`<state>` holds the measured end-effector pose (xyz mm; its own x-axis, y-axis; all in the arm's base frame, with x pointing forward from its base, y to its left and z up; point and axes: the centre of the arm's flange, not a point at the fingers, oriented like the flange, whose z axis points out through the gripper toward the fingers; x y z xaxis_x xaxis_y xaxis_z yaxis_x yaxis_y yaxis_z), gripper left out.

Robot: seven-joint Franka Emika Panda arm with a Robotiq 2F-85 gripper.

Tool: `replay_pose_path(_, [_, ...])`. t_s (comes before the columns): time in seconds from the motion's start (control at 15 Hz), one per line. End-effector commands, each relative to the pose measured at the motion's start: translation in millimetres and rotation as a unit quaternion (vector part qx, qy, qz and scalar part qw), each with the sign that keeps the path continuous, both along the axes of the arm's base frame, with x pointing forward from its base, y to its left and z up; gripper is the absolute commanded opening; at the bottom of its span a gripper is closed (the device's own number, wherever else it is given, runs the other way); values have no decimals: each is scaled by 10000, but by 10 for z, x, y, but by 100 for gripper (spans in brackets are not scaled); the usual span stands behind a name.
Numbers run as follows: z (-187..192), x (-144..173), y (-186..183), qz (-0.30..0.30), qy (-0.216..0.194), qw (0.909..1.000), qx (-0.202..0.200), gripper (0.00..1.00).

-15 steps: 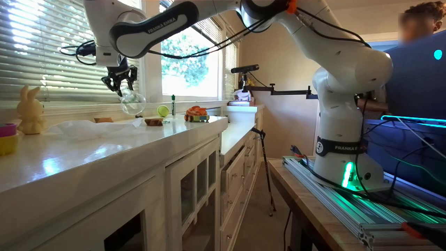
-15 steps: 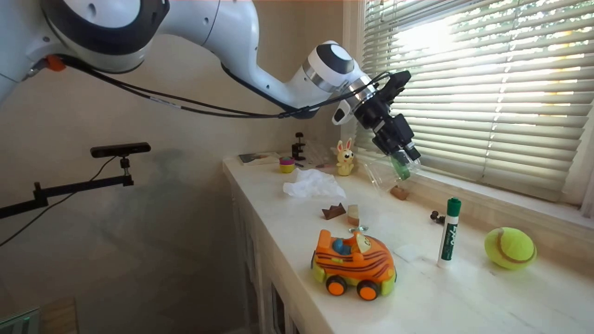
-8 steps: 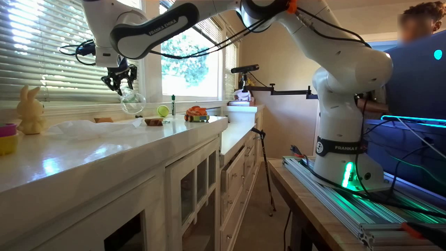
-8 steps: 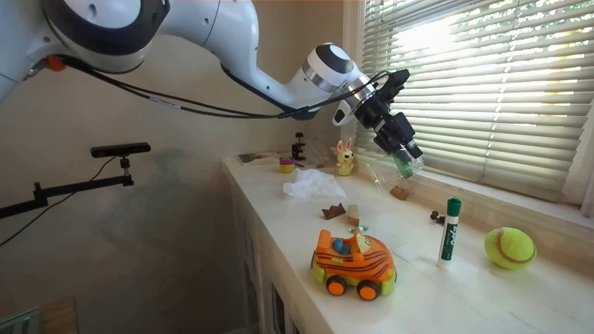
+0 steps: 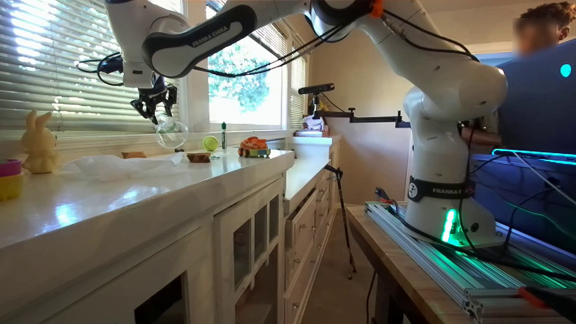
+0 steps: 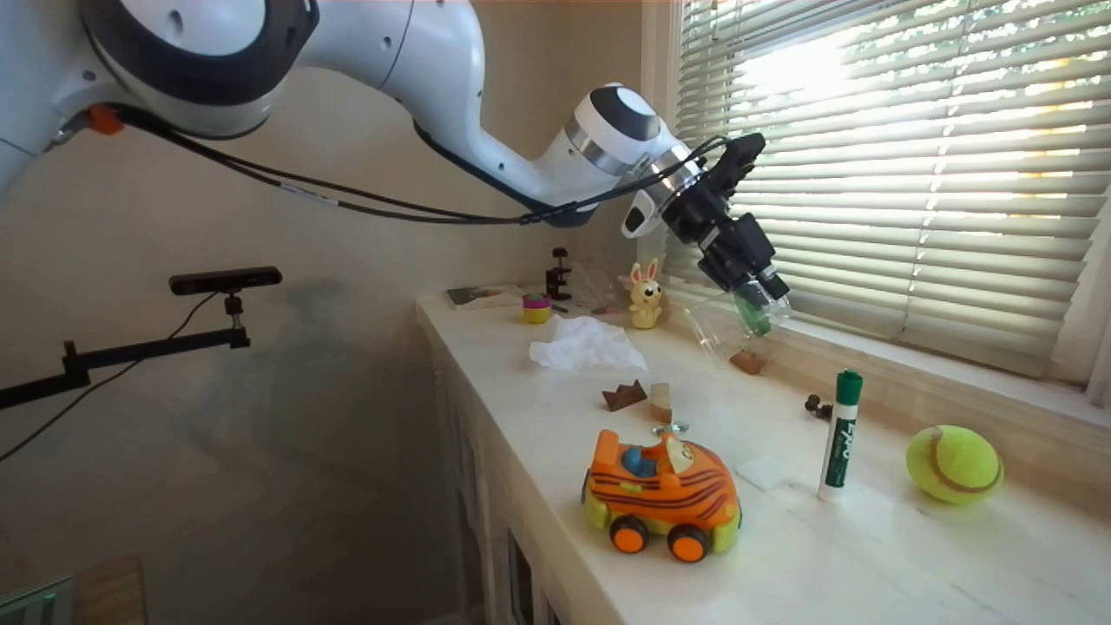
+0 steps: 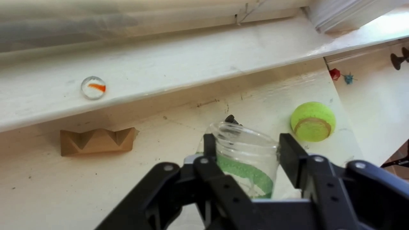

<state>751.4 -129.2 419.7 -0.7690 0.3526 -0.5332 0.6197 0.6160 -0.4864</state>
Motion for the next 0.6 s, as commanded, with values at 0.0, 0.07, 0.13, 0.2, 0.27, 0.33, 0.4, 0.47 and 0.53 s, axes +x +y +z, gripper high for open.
replay_pose_path(0.0, [-27, -78, 23, 27, -117, 9999, -64, 27])
replay_pose_path(0.07, [-25, -81, 23, 28, -117, 9999, -59, 27])
replay_pose_path(0.13, [-25, -81, 22, 31, -117, 9999, -60, 27])
replay_pose_path(0.2, [-23, -82, 21, 32, -120, 9999, -57, 27])
replay_pose_path(0.27, [-21, -82, 19, 32, -117, 9999, -54, 27])
replay_pose_path(0.33, [-20, -82, 16, 39, -121, 9999, -69, 27])
replay_pose_path(0.4, [-20, -82, 15, 41, -126, 9999, -69, 27])
replay_pose_path(0.47, [-17, -81, 12, 45, -140, 9999, -69, 27])
replay_pose_path(0.53, [-14, -80, 11, 48, -134, 9999, -64, 27])
